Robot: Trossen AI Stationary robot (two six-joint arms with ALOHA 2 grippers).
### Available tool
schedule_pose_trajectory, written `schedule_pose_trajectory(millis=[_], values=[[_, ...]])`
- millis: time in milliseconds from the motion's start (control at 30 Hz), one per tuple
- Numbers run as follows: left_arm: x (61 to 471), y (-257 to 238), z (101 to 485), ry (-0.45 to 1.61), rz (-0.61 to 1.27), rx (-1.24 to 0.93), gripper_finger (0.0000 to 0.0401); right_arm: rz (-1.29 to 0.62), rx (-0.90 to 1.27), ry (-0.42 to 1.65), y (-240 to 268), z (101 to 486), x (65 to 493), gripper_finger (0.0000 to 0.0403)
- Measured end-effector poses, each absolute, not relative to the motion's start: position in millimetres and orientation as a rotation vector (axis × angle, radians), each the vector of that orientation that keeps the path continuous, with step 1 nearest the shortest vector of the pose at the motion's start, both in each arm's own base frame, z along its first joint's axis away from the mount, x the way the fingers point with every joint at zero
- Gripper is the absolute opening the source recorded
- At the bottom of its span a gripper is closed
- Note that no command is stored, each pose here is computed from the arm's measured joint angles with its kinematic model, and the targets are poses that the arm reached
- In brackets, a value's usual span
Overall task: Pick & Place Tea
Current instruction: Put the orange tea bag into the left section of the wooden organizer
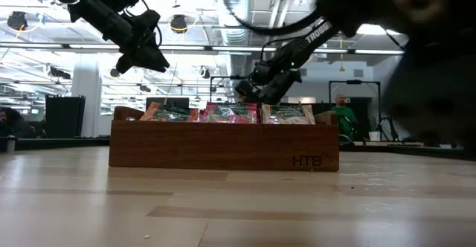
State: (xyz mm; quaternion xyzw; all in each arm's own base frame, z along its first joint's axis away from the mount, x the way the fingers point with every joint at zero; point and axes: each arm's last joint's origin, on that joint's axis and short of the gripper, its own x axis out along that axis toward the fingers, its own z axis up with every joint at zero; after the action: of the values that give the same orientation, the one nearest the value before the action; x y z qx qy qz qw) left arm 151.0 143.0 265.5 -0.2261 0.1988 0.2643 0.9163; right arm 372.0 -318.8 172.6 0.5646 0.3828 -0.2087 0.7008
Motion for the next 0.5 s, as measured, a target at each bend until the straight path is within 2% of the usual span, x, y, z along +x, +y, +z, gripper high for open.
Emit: schedule_pose_trajectory(millis=[100, 267, 500], values=[[151.1, 142.8, 265.5, 0.409, 0.537, -0.467, 0.009, -0.408, 1.327, 0.795, -323.1, 163.5, 379.9, 0.02], [151.6, 141.9, 265.6, 0.407, 0.502, -0.475, 0.009, -0.378, 1.378, 0.828, -321.6, 142.0, 383.6, 0.02], [152.6, 140.5, 265.7, 0.408, 0.48, -0.48, 0.009, -0.329, 1.287, 0.768, -332.8, 154.6, 377.6, 0.0194]])
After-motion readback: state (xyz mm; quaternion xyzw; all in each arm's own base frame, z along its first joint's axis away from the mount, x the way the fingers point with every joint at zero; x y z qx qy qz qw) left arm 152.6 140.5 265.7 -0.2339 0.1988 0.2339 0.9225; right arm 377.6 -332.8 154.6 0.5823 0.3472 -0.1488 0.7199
